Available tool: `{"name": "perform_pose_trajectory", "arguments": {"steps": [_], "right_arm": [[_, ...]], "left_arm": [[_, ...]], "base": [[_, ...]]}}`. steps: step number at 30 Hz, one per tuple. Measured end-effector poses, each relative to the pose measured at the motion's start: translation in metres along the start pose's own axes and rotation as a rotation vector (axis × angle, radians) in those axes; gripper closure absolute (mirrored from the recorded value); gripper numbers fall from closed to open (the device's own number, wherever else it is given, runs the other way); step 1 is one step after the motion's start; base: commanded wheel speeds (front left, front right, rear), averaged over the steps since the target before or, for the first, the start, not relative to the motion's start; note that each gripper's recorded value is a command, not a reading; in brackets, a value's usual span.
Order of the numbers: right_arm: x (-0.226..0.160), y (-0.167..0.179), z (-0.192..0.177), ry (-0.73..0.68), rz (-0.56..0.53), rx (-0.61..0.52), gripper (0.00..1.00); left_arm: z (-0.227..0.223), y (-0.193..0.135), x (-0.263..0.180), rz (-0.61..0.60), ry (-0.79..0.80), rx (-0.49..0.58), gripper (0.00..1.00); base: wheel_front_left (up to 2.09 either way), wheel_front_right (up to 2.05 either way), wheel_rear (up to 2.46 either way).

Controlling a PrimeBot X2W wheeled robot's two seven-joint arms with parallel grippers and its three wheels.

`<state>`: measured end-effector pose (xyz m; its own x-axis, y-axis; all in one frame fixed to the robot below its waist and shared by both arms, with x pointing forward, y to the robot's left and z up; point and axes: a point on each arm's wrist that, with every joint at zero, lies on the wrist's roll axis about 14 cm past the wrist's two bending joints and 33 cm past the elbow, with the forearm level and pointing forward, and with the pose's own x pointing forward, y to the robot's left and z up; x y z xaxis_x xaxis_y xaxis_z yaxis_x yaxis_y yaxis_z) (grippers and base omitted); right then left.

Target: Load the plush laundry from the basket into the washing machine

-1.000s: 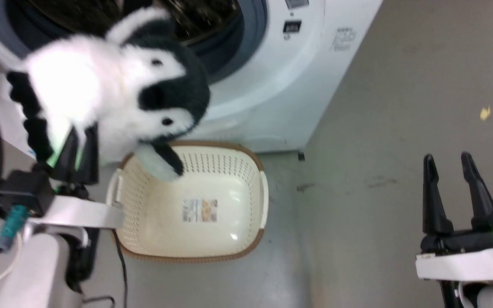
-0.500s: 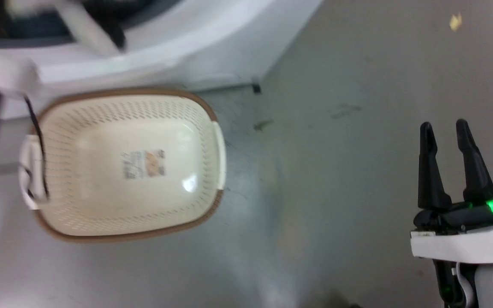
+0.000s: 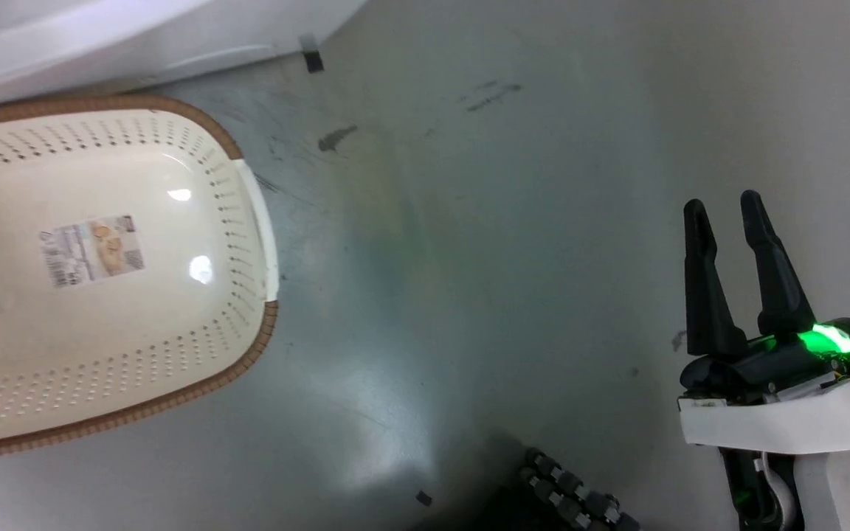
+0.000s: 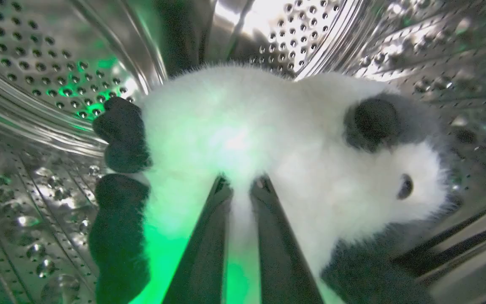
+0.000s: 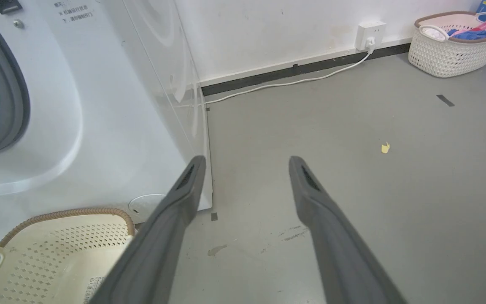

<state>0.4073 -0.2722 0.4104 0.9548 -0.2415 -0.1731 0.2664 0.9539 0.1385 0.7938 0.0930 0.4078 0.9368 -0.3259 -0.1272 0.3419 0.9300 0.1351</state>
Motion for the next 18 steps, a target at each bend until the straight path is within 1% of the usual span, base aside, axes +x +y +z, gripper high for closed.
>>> {"name": "perform_pose_trajectory", "arguments": {"steps": [5, 7, 12, 14, 18], "right_arm": [[0.001, -0.004, -0.005, 0.013, -0.012, -0.004, 0.0], [0.002, -0.003, -0.005, 0.011, -0.01, -0.002, 0.0], [0.006, -0.002, -0.003, 0.0, -0.003, -0.006, 0.0], [0.006, -0.001, 0.0, -0.01, 0.004, -0.012, 0.0], [0.007, 0.0, 0.012, -0.046, 0.014, -0.031, 0.0]], "left_arm": [[-0.047, -0.003, 0.004, -0.014, 0.146, 0.039, 1.0], [-0.052, -0.006, 0.002, -0.031, 0.168, 0.063, 1.0], [-0.045, 0.0, -0.002, -0.03, 0.141, 0.054, 1.0], [-0.039, 0.003, -0.005, -0.026, 0.121, 0.057, 0.0], [-0.02, 0.008, -0.015, -0.012, 0.066, 0.044, 0.0]], "base": [[0.0, 0.0, 0.0], [0.0, 0.0, 0.0], [0.0, 0.0, 0.0], [0.0, 0.0, 0.0], [0.0, 0.0, 0.0]]}}
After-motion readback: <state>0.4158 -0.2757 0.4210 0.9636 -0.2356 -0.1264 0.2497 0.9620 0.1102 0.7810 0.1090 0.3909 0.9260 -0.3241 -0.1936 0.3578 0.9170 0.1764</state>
